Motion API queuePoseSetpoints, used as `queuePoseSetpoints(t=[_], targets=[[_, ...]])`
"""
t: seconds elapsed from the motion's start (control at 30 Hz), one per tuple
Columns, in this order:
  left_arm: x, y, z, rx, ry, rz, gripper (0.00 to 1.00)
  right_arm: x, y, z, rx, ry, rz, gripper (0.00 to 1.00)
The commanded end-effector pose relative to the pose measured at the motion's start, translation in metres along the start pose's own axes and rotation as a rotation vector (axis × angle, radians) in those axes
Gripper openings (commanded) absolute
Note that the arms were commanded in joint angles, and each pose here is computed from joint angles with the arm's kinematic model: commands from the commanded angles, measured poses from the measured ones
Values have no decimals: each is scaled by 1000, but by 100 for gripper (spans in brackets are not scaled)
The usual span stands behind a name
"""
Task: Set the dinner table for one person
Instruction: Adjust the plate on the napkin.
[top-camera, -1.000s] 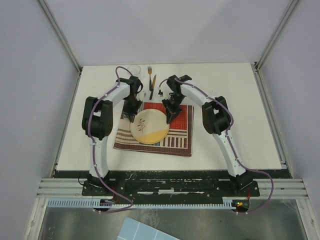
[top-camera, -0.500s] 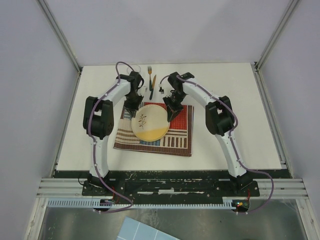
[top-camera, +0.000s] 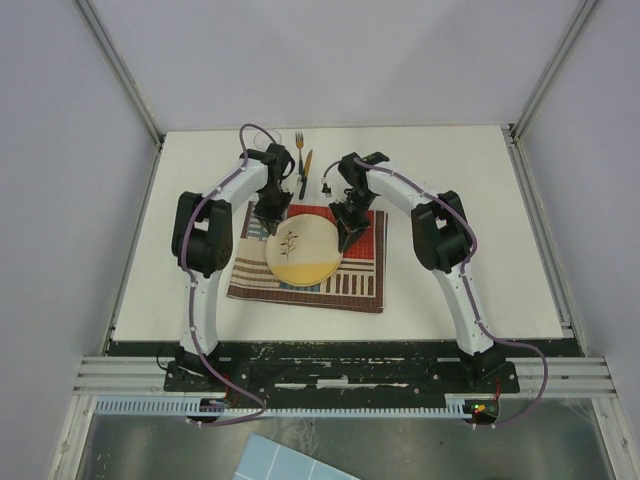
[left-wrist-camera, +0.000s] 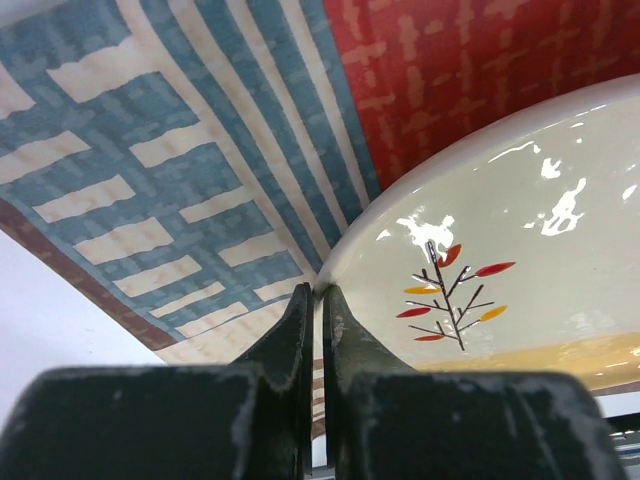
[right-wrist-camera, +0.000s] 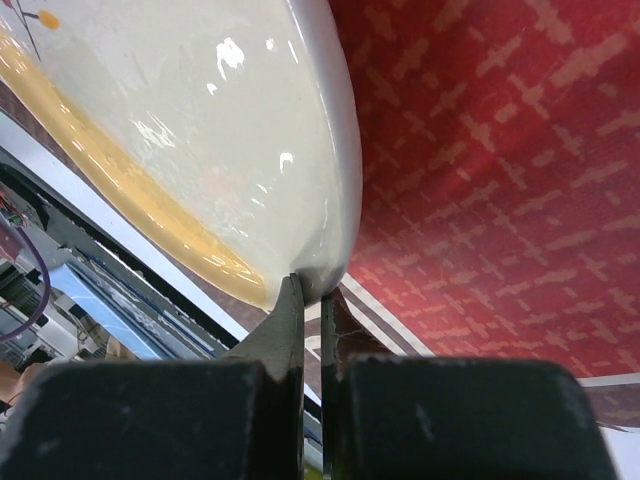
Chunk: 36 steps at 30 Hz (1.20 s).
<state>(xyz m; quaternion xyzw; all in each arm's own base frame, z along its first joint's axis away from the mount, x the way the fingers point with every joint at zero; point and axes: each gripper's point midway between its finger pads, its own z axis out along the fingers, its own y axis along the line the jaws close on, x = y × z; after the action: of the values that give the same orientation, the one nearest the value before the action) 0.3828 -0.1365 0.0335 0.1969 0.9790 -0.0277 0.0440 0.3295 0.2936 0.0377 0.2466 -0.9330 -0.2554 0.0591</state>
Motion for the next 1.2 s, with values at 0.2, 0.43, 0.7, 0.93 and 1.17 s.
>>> queuePoseSetpoints(t=[0.2,0.43,0.7,0.93,1.17], targets=[[-53,-44,-11,119,-187,39,3,-5,64,-20,-173,-74,-183,2],[-55,-44,-10,117,-191,37,3,-2,67,-20,-179,-71,-184,2],[-57,-45,-12,120,-192,37,3,2,70,-23,-181,-74,-191,2],[-56,-45,-12,118,-190,38,3,4,72,-25,-186,-73,-191,2],[-60,-47,-12,121,-197,39,3,9,70,-22,-185,-65,-180,2]])
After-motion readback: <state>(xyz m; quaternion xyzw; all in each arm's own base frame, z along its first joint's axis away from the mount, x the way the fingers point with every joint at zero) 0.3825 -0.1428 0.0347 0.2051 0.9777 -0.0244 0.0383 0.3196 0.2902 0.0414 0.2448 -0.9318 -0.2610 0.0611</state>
